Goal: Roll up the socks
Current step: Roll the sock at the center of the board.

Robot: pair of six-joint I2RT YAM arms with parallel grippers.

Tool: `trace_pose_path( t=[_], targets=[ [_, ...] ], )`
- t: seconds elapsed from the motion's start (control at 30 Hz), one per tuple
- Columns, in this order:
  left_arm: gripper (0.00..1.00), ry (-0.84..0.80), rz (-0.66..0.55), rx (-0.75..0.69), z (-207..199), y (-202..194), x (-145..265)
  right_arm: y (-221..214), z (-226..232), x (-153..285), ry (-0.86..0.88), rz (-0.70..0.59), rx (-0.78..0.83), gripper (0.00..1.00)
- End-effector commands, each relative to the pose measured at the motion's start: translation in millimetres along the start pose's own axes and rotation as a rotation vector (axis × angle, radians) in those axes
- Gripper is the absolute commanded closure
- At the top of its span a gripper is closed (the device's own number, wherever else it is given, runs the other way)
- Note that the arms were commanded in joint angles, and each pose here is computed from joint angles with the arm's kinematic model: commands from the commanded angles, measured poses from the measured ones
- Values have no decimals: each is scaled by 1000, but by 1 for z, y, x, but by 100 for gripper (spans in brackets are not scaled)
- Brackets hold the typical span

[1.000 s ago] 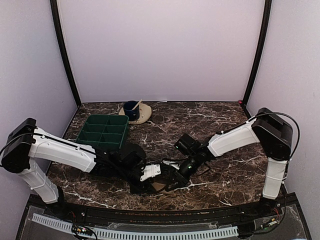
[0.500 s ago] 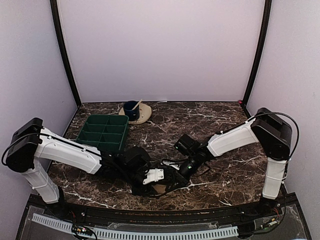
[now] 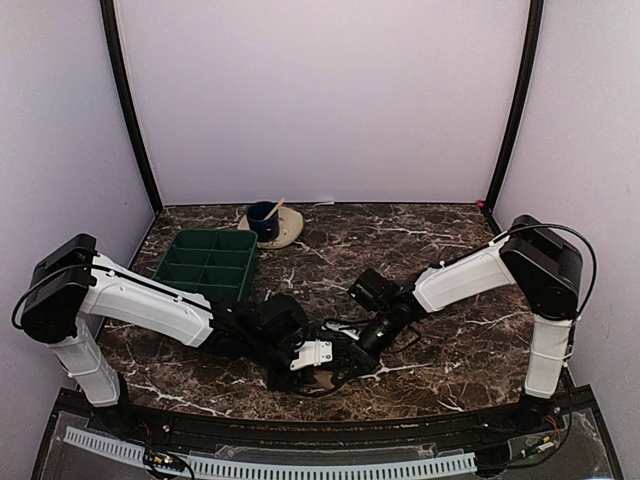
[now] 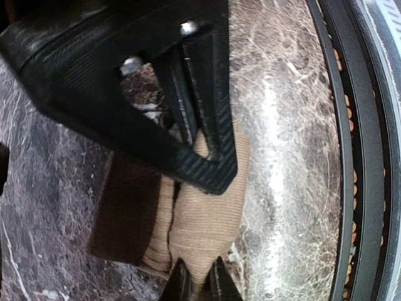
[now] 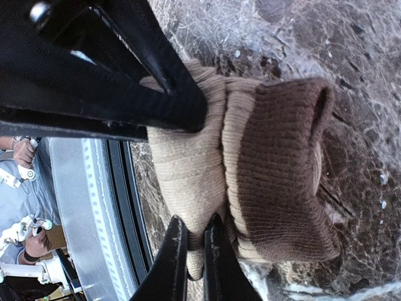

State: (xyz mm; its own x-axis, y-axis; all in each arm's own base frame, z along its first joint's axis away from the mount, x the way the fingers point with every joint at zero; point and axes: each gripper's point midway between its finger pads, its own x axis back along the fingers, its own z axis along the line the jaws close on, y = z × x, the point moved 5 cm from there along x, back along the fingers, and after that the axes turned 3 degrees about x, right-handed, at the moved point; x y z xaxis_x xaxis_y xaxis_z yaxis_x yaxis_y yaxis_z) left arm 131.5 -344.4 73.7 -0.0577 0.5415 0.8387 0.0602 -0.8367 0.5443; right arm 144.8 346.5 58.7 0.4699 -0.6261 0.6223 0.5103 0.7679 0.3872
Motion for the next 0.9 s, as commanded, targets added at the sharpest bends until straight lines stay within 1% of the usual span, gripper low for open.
trace_pose_path(
  t=[0.0,0.1,0.17,0.23,0.37,0.47,0.63,0.87],
  targets=[
    [100,-34,17,-10,-5,2,-4,-30,-18,-9,-65,104,-95,97],
    [100,-61,28,-2,-7,2,-7,-29,-19,-7,-73,98,-98,96],
    [100,-77,39,1,-8,2,-9,-29,-20,-6,-79,94,-100,93],
    [100,-91,43,2,-10,2,-9,-30,-20,-4,-88,88,-104,89],
    [100,-115,57,5,-12,3,-9,-31,-21,0,-102,71,-116,76],
    [100,-134,72,11,-13,3,-11,-31,-20,5,-110,51,-120,70],
    [100,-168,95,20,-15,4,-15,-31,-19,12,-125,21,-132,66],
    [100,-218,112,59,-13,6,-15,-34,-19,22,-147,-30,-158,64]
  ],
)
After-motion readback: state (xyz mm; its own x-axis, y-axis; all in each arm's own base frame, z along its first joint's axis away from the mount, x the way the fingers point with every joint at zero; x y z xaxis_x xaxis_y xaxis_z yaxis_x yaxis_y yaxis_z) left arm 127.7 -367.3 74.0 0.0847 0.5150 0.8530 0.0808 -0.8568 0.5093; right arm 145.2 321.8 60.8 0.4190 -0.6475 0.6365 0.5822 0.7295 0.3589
